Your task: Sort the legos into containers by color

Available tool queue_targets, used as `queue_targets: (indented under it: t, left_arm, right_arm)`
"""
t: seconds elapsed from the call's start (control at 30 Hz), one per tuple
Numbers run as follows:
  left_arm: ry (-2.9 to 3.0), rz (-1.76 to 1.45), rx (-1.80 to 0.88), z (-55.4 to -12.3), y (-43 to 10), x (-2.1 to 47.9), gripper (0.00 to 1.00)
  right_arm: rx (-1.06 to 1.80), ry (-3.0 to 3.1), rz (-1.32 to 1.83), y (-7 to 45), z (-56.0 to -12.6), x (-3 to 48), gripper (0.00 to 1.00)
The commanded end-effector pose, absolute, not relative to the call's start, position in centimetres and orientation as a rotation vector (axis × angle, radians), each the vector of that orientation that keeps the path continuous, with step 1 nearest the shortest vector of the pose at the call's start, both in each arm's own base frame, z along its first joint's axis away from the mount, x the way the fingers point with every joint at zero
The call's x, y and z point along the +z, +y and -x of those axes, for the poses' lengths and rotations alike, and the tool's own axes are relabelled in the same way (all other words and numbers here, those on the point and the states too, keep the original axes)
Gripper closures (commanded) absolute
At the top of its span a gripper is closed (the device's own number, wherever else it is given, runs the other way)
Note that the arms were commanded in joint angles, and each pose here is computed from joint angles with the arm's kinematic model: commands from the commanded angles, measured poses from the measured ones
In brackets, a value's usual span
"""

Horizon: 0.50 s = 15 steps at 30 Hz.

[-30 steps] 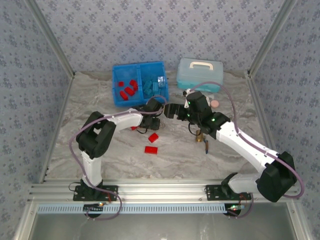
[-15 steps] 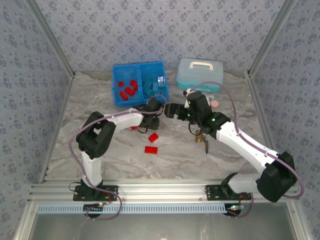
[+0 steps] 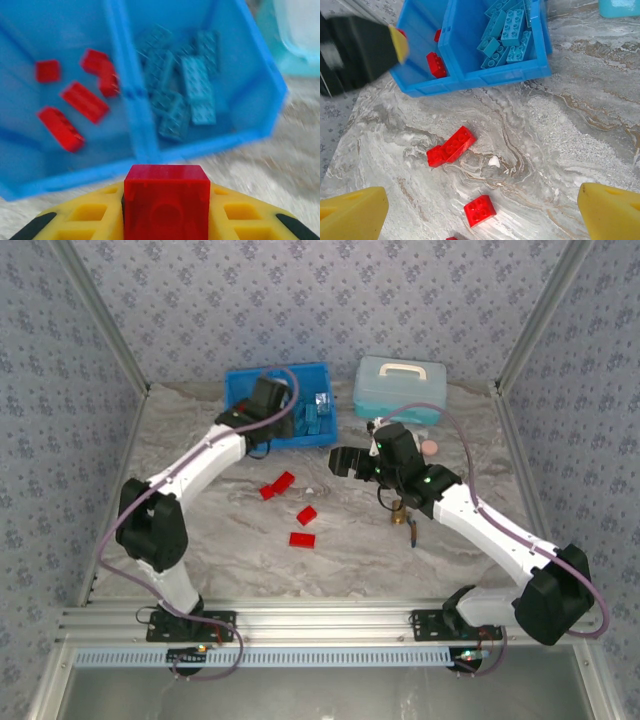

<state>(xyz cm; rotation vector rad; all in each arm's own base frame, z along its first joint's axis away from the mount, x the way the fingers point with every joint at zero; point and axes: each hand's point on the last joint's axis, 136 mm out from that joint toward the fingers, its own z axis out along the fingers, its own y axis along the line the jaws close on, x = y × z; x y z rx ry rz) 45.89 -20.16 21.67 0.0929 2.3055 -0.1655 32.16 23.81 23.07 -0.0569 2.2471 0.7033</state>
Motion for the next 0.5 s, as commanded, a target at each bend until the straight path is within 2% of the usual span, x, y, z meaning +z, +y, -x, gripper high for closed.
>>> queue_targets:
  t: [0.0, 0.27, 0.47]
  left_arm:
    - [2.280, -0.080, -0.111, -49.2, -18.2, 22.7, 0.65]
    - [2.309, 0.031, -0.052, -57.2, -14.3, 20.6, 0.64]
    - [2.323, 0.057, 0.093, -61.5, -11.9, 18.0, 0.64]
  right_arm:
    - [0.701, 2.253, 0.038, 23.4, -31.8, 23.0, 0.00]
    - [0.693, 2.258, 0.035, 23.2, -32.0, 22.8, 0.00]
    - [0.682, 2.261, 0.029, 22.8, -32.1, 22.9, 0.00]
